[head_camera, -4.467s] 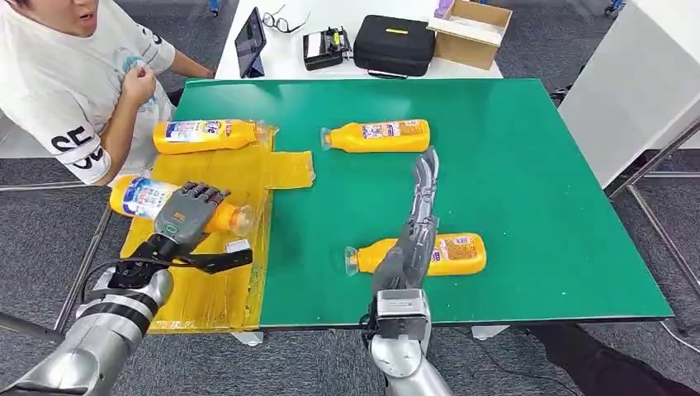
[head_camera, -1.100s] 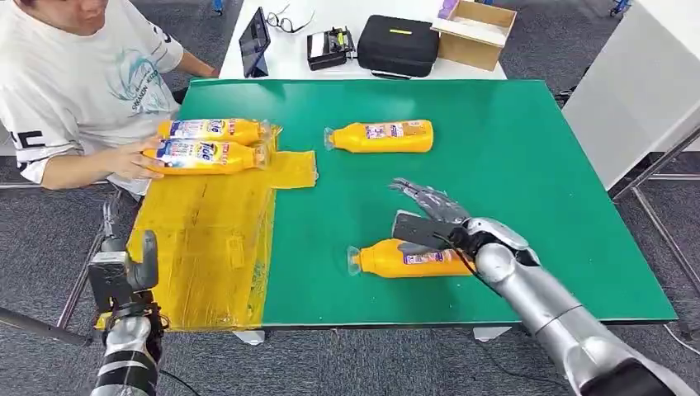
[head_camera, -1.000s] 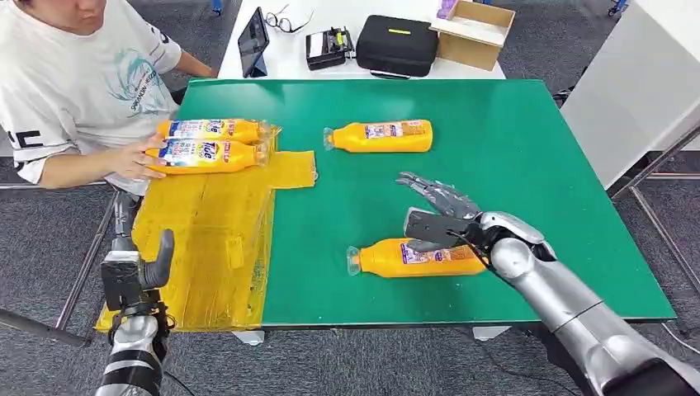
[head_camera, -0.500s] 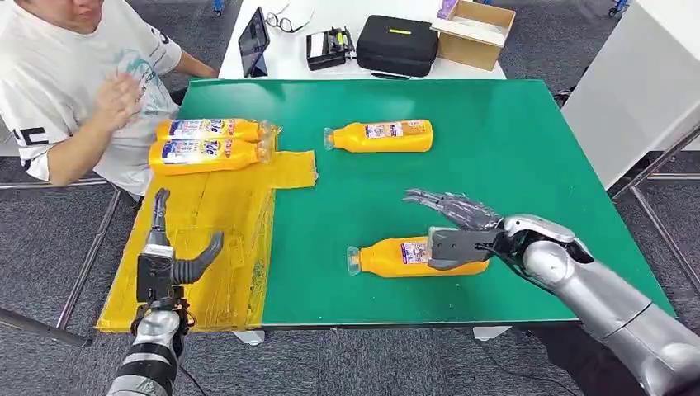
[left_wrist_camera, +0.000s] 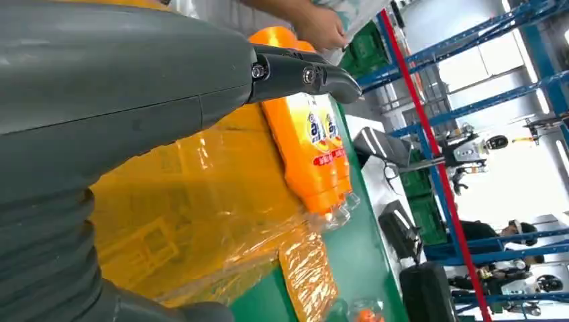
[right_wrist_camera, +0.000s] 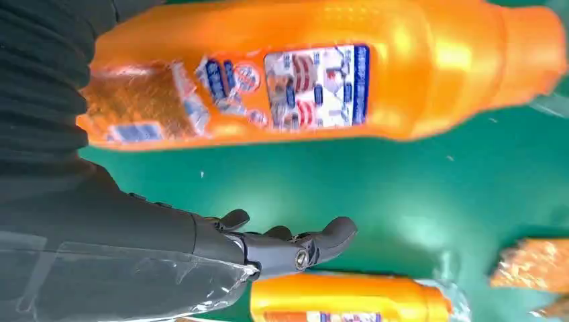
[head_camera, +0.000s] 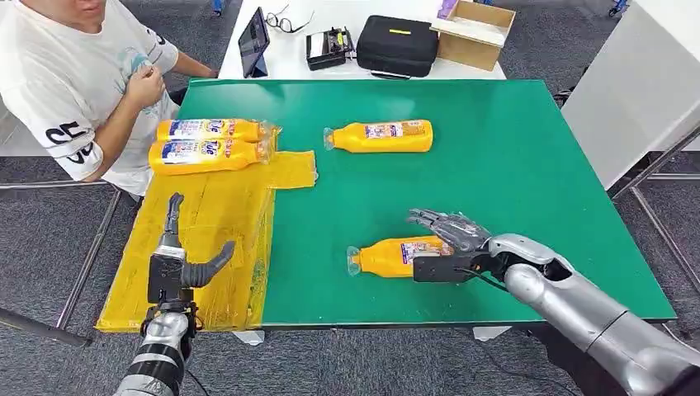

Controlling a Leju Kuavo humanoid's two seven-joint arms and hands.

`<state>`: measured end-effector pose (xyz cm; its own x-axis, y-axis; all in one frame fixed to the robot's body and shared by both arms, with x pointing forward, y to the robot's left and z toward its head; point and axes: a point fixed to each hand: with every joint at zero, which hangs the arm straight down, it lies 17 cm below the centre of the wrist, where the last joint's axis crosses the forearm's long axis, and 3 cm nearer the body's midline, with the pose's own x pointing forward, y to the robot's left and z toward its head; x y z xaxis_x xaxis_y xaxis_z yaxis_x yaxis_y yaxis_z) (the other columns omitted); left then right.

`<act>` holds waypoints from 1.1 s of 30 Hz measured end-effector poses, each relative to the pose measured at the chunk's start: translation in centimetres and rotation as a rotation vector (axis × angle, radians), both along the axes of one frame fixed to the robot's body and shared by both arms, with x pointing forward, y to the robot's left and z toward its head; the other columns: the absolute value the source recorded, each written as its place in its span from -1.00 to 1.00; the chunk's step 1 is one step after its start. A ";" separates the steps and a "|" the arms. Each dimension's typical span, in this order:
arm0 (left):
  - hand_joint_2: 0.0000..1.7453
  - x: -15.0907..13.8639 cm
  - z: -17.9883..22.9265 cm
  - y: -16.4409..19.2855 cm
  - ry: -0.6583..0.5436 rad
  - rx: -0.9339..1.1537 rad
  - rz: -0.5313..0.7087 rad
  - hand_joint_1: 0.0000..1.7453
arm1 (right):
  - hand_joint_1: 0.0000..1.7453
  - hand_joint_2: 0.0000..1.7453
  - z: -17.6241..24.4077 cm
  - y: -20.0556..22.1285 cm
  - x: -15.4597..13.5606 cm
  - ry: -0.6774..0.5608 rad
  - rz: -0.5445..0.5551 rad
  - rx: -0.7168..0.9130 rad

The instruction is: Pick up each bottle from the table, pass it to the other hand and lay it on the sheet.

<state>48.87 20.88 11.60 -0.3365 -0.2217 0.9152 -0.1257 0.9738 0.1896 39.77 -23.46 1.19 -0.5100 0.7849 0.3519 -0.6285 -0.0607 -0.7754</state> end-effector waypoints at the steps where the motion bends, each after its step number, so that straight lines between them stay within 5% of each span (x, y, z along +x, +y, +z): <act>1: 1.00 0.0 -0.1 -0.1 0.003 0.001 -0.005 -1.00 | -1.00 1.00 -0.7 0.2 -0.1 0.006 -0.004 -0.003; 27: 1.00 -0.2 -1.1 -1.0 0.030 0.001 -0.031 -1.00 | -1.00 1.00 -4.3 -1.1 -0.3 0.030 -0.073 -0.056; 28: 1.00 -0.2 -1.1 -1.0 0.030 0.001 -0.032 -1.00 | -0.34 1.00 -4.3 -1.2 -0.3 0.031 -0.075 -0.056; 29: 1.00 -0.2 -1.1 -1.0 0.030 0.001 -0.032 -1.00 | 0.86 1.00 -4.4 -1.3 -0.4 0.037 -0.077 -0.060; 30: 1.00 -0.2 -1.1 -1.0 0.030 0.001 -0.032 -1.00 | 1.00 1.00 -4.5 -1.6 -0.5 0.044 -0.077 -0.065; 33: 1.00 -0.2 -1.1 -1.0 0.030 0.000 -0.032 -1.00 | 1.00 1.00 -4.4 -2.3 -0.6 0.054 -0.081 -0.079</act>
<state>48.70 19.86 10.53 -0.3155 -0.2113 0.9251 -0.0887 0.9772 0.1929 39.17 -25.71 -3.19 -0.4260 0.8489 0.3129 -0.6748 -0.0678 -0.7349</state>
